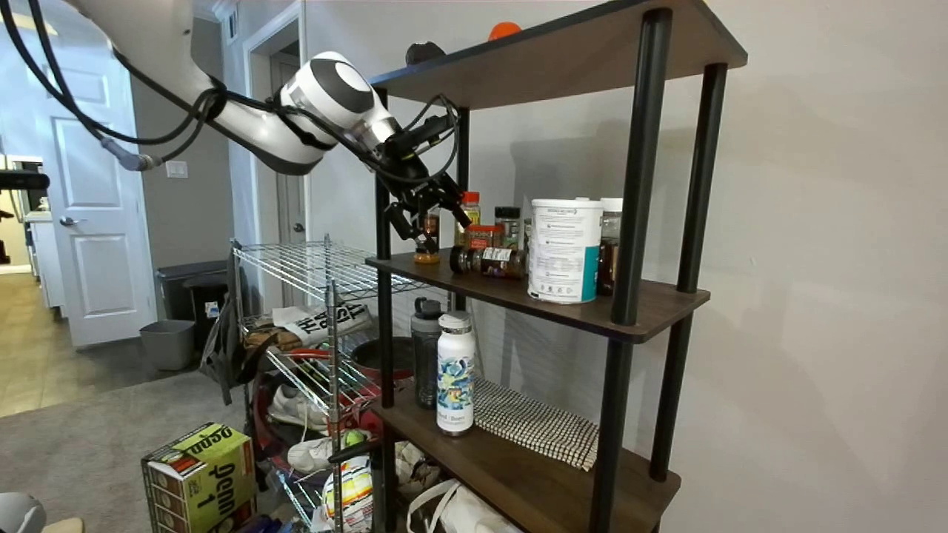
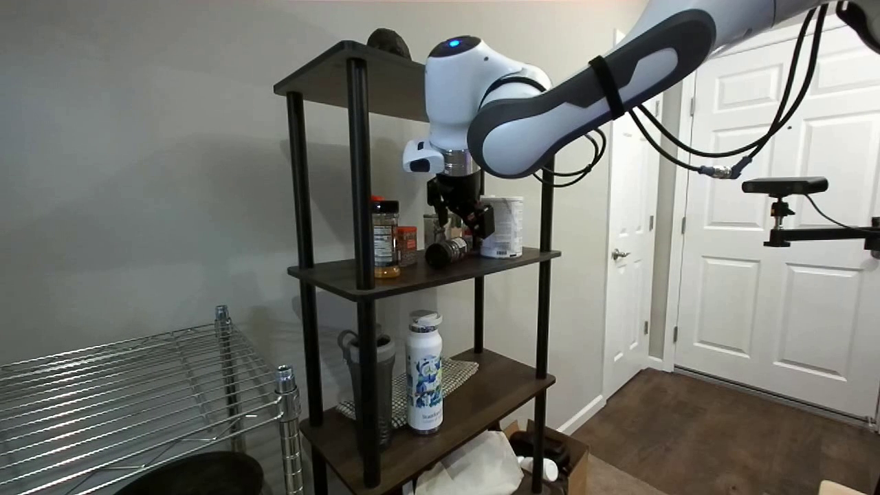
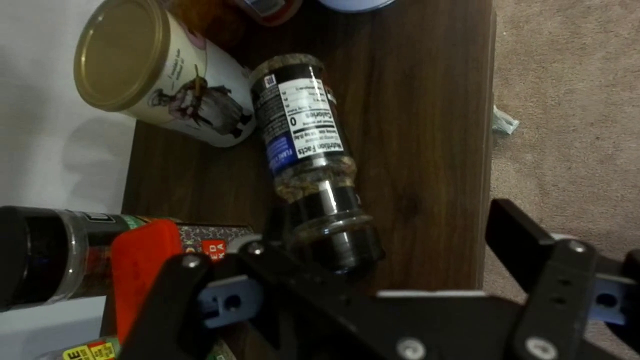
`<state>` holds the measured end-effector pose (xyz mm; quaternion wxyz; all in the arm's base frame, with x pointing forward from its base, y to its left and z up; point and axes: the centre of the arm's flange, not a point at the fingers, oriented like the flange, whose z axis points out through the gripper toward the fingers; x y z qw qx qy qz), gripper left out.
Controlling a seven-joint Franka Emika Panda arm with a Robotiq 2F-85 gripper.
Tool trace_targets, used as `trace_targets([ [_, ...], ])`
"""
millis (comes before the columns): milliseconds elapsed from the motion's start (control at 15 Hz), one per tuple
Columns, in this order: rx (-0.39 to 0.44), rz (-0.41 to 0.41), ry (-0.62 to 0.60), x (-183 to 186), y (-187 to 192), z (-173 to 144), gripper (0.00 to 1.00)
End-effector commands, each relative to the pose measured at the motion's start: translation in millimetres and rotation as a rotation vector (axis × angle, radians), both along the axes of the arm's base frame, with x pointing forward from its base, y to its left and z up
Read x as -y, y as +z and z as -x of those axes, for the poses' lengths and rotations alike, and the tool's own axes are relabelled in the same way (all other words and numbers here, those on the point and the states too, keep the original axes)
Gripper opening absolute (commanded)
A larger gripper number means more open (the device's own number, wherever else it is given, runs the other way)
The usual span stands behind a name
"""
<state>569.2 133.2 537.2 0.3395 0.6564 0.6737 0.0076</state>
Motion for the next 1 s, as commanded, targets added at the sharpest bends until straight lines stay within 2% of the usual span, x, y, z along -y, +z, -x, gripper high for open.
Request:
trace_targets([
  [0, 0.005, 0.007, 0.024, 0.2, 0.4, -8.5, 1.00],
  [333, 0.000, -0.001, 0.031, -2.5, -4.6, -16.7, 1.00],
  [933, -0.007, -0.005, 0.007, -4.6, -8.3, -12.4, 1.00],
])
